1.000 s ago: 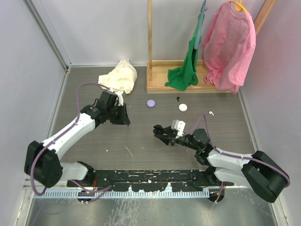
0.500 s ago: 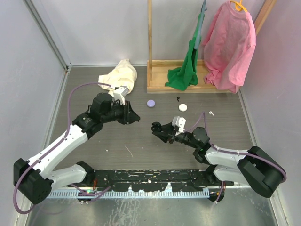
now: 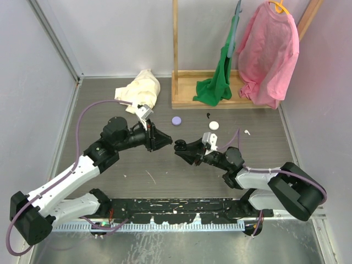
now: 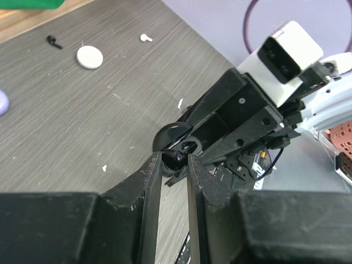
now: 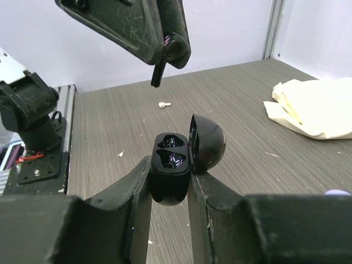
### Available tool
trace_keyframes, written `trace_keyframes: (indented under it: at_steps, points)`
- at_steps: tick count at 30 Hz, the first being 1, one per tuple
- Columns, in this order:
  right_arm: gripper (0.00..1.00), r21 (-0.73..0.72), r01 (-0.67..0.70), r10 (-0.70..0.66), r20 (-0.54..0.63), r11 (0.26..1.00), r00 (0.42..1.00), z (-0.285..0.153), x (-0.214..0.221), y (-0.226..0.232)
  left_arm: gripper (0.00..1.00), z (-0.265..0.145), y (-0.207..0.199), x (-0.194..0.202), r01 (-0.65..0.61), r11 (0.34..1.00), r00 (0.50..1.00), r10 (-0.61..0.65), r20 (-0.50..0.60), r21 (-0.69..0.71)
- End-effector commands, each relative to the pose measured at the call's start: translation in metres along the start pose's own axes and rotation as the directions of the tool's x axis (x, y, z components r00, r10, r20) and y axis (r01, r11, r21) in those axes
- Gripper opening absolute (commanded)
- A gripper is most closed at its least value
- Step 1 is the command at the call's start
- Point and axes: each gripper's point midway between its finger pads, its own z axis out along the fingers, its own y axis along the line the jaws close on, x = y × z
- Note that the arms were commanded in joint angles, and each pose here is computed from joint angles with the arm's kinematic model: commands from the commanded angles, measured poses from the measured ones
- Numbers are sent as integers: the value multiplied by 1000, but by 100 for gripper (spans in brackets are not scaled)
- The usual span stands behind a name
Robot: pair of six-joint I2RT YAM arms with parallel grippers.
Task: Insert the wireless bluetooth earbuds into the charging case
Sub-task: Place the earbud in the charging case.
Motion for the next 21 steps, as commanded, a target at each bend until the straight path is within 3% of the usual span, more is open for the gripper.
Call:
trace_keyframes:
  at_steps: [1, 9, 21]
  points:
    - [1, -39, 40, -34, 157, 998, 987, 12, -45, 4, 24, 0, -31, -31, -129, 986, 984, 114, 137, 109]
    - [1, -34, 38, -31, 184, 999, 982, 14, -50, 3, 23, 6, -39, -36, -160, 983, 967, 139, 211, 85]
    - [1, -34, 127, -117, 219, 991, 969, 9, -55, 5, 22, 15, -47, -26, -176, 982, 962, 156, 223, 70]
